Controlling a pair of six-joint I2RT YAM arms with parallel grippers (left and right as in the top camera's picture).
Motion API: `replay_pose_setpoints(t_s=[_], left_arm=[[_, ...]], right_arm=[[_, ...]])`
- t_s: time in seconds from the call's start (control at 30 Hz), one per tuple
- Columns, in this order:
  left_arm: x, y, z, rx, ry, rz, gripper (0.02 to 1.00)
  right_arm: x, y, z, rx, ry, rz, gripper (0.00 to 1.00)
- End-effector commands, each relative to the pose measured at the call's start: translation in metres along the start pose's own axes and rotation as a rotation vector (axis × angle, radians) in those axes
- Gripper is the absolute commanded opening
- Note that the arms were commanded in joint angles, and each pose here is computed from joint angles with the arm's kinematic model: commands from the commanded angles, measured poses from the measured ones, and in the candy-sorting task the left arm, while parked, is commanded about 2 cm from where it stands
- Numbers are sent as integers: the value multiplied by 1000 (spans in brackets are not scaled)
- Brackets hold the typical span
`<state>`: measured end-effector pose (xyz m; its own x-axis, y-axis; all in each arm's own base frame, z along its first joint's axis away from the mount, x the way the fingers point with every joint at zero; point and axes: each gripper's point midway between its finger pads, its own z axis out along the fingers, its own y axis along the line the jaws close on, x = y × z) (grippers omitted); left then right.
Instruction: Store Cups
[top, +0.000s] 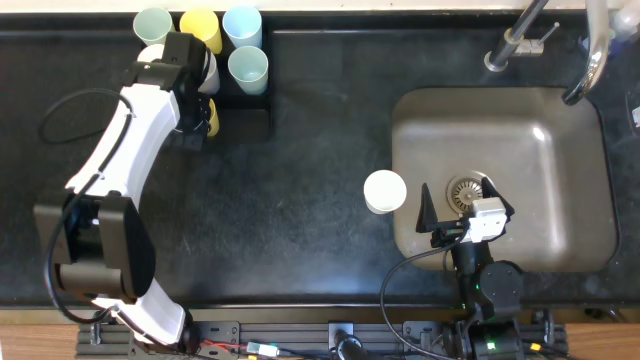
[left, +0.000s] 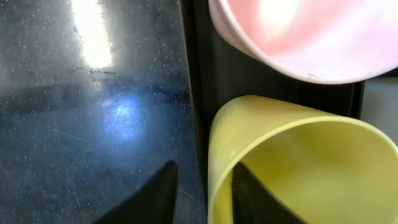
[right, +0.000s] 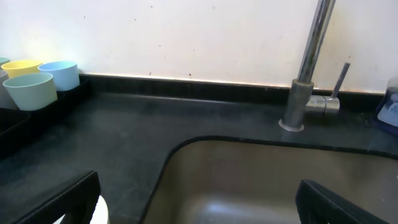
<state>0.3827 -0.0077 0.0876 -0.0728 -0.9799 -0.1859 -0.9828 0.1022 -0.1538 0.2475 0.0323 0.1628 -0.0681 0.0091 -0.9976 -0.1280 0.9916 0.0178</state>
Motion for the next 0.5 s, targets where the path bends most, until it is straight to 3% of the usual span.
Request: replay_pose_setpoints(t_s=[0.03, 0.17, 0.27, 0.4, 0.43, 0.5], left_arm=[[-20, -1, -43, 98, -72, -11, 435], [-37, 1, -96, 243, -123, 18, 485], [-48, -6, -143, 451, -182, 129, 557], [-49, -32, -222, 871, -391, 508, 652], [-40, -34, -255, 1056, -512, 680, 739], [-32, -26, -281, 1201, -650, 812, 921]], right_arm=[[3, -2, 0, 6, -3, 0, 996], [3, -2, 0, 6, -3, 0, 996], [3, -2, 0, 6, -3, 0, 998], [3, -2, 0, 6, -3, 0, 996], [3, -2, 0, 6, -3, 0, 998], [3, -2, 0, 6, -3, 0, 996]])
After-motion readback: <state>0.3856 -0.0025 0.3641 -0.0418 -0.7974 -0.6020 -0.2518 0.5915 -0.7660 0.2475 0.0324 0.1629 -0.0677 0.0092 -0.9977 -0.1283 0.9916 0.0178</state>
